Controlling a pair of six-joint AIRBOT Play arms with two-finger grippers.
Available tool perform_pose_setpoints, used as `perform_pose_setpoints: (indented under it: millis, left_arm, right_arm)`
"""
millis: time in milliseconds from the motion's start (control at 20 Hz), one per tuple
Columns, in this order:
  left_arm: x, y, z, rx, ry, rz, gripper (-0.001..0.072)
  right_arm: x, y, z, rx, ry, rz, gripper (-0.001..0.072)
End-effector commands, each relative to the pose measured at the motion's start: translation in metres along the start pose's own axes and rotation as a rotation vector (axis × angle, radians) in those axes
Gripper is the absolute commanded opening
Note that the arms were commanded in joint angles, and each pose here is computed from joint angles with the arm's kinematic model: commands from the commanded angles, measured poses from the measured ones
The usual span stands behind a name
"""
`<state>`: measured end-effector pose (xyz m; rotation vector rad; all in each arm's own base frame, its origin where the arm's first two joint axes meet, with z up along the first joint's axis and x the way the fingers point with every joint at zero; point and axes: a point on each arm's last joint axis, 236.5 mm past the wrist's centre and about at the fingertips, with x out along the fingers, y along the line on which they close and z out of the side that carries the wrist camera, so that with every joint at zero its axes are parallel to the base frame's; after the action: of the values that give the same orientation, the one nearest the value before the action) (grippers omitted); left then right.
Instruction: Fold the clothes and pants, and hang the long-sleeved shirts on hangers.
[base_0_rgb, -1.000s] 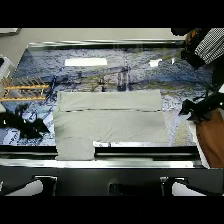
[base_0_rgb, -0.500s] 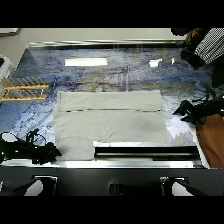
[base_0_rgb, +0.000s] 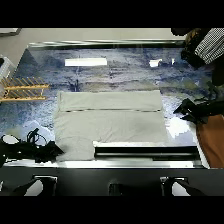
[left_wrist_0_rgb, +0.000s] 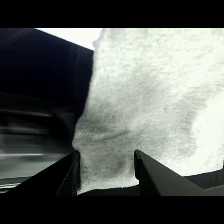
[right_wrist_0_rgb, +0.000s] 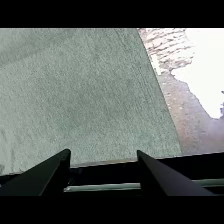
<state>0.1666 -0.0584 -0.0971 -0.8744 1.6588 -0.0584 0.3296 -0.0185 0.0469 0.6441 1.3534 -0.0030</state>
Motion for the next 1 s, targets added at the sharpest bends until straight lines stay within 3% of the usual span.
perform_pose_setpoints:
  millis: [0, 100, 200, 300, 350, 400, 450, 700, 800, 950]
  left_arm:
    - [0.001, -0.002, 0.007, 0.005, -0.033, -0.009, 0.0362]
    - [0.003, -0.006, 0.009, -0.001, -0.036, -0.025, 0.0362]
    - [0.008, -0.008, 0.005, -0.007, -0.013, -0.035, 0.0362]
    - [0.015, -0.012, -0.002, -0.004, 0.02, -0.048, 0.036]
    - [0.017, -0.013, -0.004, 0.003, 0.03, -0.049, 0.0274]
    - [0.017, -0.013, -0.004, 0.006, 0.031, -0.048, 0.01]
    - [0.017, -0.014, -0.004, 0.014, 0.03, -0.048, 0.0019]
    - [0.017, -0.014, -0.004, 0.028, 0.027, -0.048, 0.0019]
    - [0.017, -0.014, -0.004, 0.028, 0.03, -0.049, 0.0019]
    - [0.017, -0.014, -0.004, 0.029, 0.031, -0.049, 0.0018]
  right_arm:
    - [-0.001, 0.001, 0.0, -0.002, -0.003, 0.002, 0.0475]
    - [-0.001, 0.001, 0.0, -0.002, -0.005, 0.002, 0.0474]
    - [-0.001, 0.001, 0.0, -0.002, -0.006, 0.002, 0.0394]
    - [-0.001, 0.001, 0.0, -0.002, -0.006, 0.002, 0.0383]
    - [-0.001, 0.001, 0.0, -0.002, -0.006, 0.003, 0.0383]
    - [-0.001, 0.001, 0.0, -0.002, -0.006, 0.003, 0.0383]
    - [-0.001, 0.001, -0.001, -0.002, -0.001, 0.004, 0.0383]
    - [-0.004, 0.028, -0.013, -0.075, 0.046, 0.123, 0.0386]
    - [-0.001, 0.008, -0.01, -0.089, 0.04, 0.039, 0.0389]
    - [0.018, -0.016, -0.014, -0.068, 0.105, -0.026, 0.0452]
